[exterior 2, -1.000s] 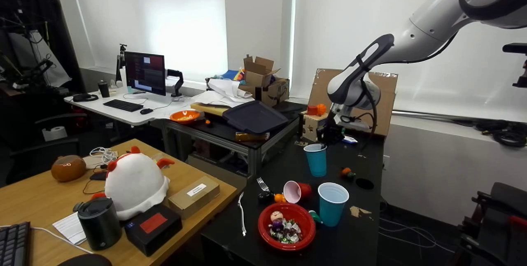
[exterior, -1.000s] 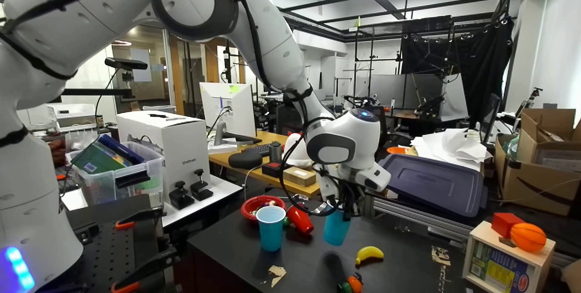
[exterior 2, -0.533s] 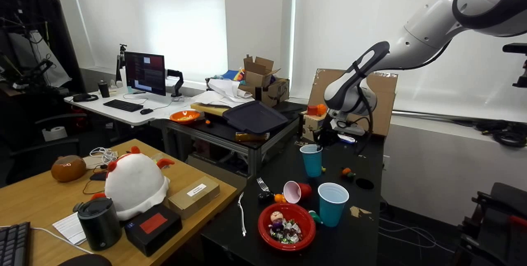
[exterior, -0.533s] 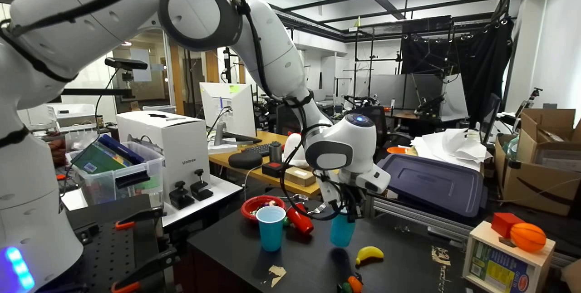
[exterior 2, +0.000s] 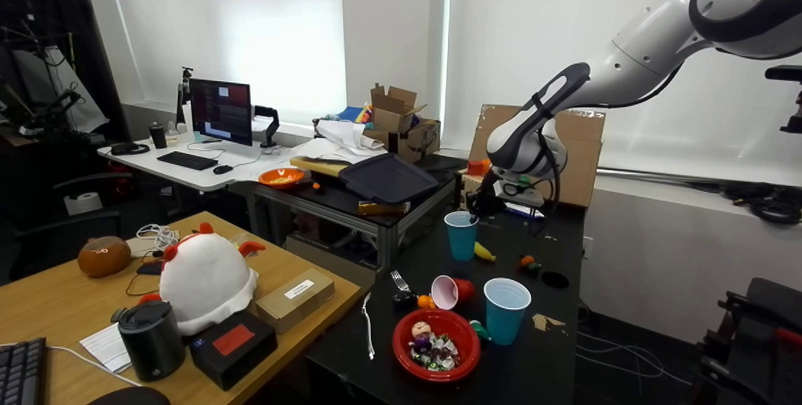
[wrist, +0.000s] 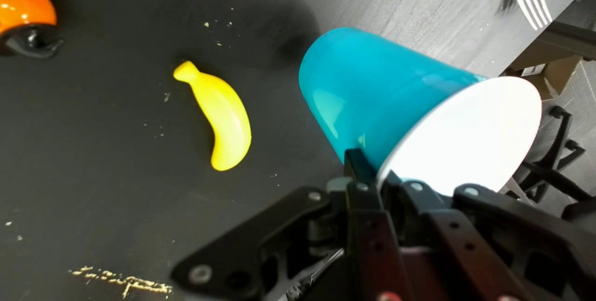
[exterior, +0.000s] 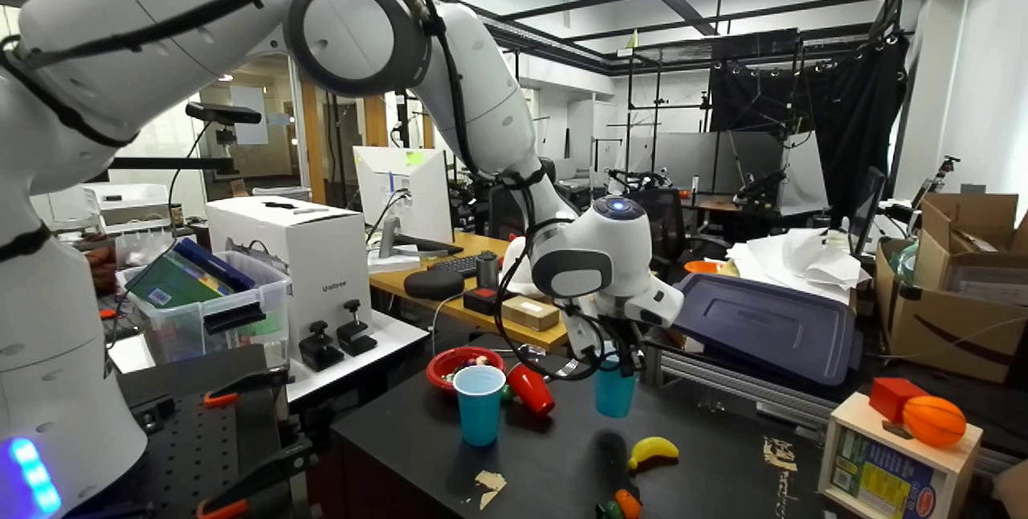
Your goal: Pour the contents from the right blue cup into the bowl
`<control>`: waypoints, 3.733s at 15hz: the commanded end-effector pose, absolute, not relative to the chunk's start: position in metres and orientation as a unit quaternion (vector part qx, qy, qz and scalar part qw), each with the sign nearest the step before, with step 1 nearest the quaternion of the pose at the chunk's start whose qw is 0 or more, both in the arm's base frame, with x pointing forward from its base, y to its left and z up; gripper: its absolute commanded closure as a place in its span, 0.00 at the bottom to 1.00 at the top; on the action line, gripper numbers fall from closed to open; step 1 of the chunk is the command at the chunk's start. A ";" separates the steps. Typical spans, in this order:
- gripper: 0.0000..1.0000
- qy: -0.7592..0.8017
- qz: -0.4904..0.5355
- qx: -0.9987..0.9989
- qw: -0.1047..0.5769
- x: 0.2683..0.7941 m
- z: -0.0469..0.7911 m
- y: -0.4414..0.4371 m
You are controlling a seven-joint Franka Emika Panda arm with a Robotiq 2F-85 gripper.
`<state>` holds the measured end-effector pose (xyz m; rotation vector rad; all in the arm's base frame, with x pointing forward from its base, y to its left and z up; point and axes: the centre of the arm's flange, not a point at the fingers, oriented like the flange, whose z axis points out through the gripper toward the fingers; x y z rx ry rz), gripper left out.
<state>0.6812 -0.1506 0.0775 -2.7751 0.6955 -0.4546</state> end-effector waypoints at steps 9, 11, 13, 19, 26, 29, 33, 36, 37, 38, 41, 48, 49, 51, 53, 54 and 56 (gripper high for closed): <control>0.99 0.244 -0.173 -0.943 0.143 0.673 0.066 -0.148; 0.99 0.246 -0.172 -0.943 0.142 0.673 0.065 -0.149; 0.70 0.244 -0.170 -0.944 0.140 0.673 0.064 -0.148; 0.26 0.244 -0.171 -0.945 0.136 0.672 0.066 -0.149; 0.00 0.253 -0.148 -0.949 0.116 0.660 0.088 -0.153; 0.00 0.249 -0.140 -0.954 0.092 0.648 0.110 -0.162; 0.00 0.220 -0.118 -0.966 0.067 0.632 0.151 -0.165; 0.00 0.190 -0.081 -0.977 0.055 0.620 0.183 -0.158; 0.00 0.180 -0.073 -0.980 0.049 0.618 0.193 -0.154; 0.00 0.169 -0.062 -0.983 0.043 0.614 0.204 -0.151; 0.00 0.131 -0.029 -0.991 0.026 0.605 0.230 -0.141; 0.00 0.050 0.022 -0.998 -0.031 0.599 0.281 -0.131; 0.00 0.039 0.028 -0.998 -0.041 0.601 0.289 -0.135; 0.00 0.015 0.045 -0.997 -0.058 0.605 0.302 -0.146; 0.00 -0.005 0.061 -0.996 -0.067 0.610 0.313 -0.158; 0.00 -0.005 0.062 -0.995 -0.076 0.612 0.316 -0.163; 0.00 0.004 0.058 -0.996 -0.069 0.608 0.307 -0.159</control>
